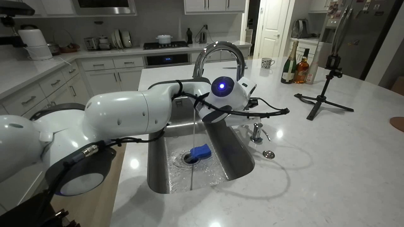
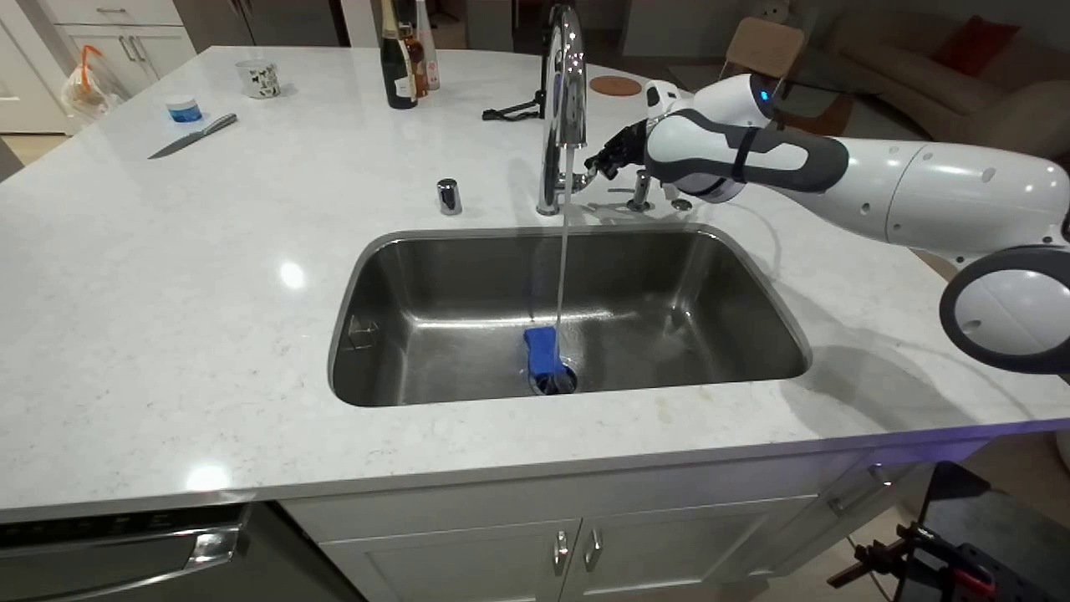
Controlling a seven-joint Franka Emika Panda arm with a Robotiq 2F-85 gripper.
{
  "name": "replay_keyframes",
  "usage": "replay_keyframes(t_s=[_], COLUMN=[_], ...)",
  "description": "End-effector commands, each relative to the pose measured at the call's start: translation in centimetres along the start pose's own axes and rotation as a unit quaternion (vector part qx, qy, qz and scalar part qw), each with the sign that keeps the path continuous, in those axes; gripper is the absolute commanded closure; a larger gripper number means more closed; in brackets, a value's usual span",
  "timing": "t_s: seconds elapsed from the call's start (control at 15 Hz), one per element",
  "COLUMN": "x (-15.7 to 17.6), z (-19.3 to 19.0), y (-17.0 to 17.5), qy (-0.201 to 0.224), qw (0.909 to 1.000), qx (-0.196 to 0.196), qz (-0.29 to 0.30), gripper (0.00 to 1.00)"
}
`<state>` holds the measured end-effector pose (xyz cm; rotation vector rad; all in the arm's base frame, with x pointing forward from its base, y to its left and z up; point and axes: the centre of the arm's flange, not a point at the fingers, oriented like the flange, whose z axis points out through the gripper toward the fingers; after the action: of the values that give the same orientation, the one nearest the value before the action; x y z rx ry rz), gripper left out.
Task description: Turn off the tap
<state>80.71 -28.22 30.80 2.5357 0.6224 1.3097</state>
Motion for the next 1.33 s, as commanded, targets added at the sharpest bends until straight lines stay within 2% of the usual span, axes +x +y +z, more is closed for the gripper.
replay_keyframes(t_s=[0.0, 0.33, 0.73, 1.0, 1.27], x=[2.0, 3.1, 2.8, 3.0, 3.0], z=[2.1, 3.2, 3.5, 2.7, 1.1], y=[-0.2, -1.5, -1.7, -0.6, 1.5], qy=[0.039, 0.048, 0.049, 0.075, 0.081], qw=[0.9992, 0.9983, 0.9979, 0.9945, 0.9904], qx=[-0.005, 0.014, 0.011, -0.031, -0.066], qz=[0.010, 0.031, 0.042, 0.067, 0.090], gripper=[1.00, 1.00, 1.00, 1.00, 1.00])
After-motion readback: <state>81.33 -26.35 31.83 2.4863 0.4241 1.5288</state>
